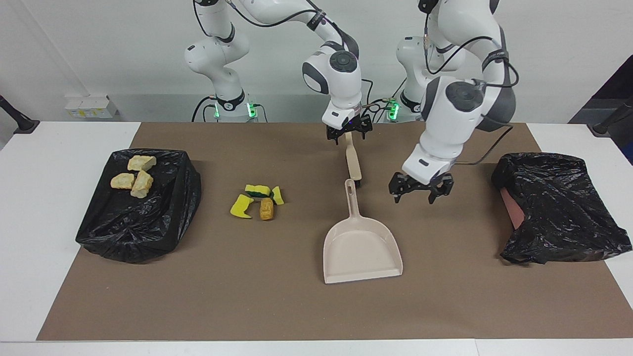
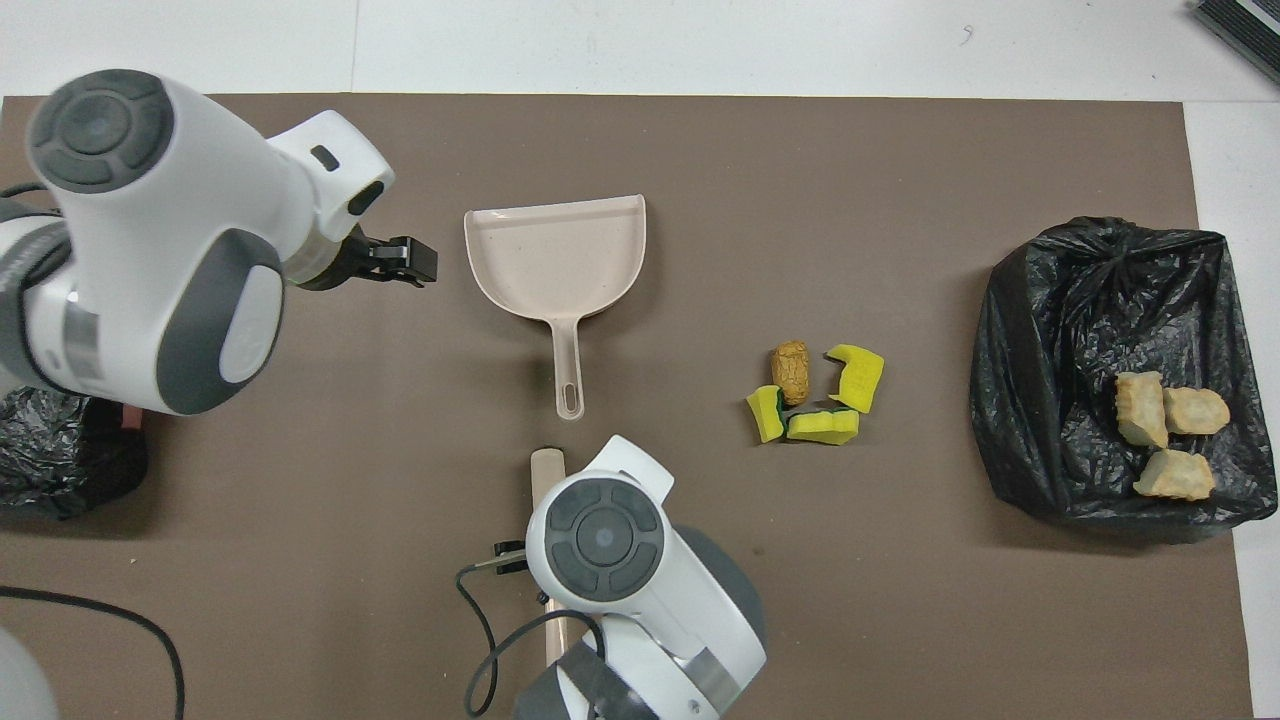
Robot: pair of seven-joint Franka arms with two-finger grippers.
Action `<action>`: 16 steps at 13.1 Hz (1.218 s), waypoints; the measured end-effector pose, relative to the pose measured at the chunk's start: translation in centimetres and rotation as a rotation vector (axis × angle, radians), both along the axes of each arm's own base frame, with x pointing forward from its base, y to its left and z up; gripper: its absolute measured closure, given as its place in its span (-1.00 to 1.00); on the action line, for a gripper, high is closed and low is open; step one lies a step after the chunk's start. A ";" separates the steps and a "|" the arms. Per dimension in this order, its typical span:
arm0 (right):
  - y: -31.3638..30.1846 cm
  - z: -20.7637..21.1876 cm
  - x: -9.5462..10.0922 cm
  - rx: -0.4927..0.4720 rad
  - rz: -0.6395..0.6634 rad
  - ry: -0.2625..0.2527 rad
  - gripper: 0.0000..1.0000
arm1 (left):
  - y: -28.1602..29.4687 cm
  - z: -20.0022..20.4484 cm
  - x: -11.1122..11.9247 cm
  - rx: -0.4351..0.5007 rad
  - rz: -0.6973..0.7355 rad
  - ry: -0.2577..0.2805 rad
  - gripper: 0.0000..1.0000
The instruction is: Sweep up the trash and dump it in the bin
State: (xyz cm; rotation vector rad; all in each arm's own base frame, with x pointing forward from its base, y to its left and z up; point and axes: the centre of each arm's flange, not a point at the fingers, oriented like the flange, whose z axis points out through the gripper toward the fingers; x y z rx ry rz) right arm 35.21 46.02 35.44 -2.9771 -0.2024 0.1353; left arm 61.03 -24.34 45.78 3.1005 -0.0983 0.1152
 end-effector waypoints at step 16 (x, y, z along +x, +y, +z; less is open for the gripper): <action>-0.1 -2.4 -6.1 -0.047 0.082 0.016 0.40 | -10.3 -9.8 -5.4 -0.028 0.086 0.078 -0.81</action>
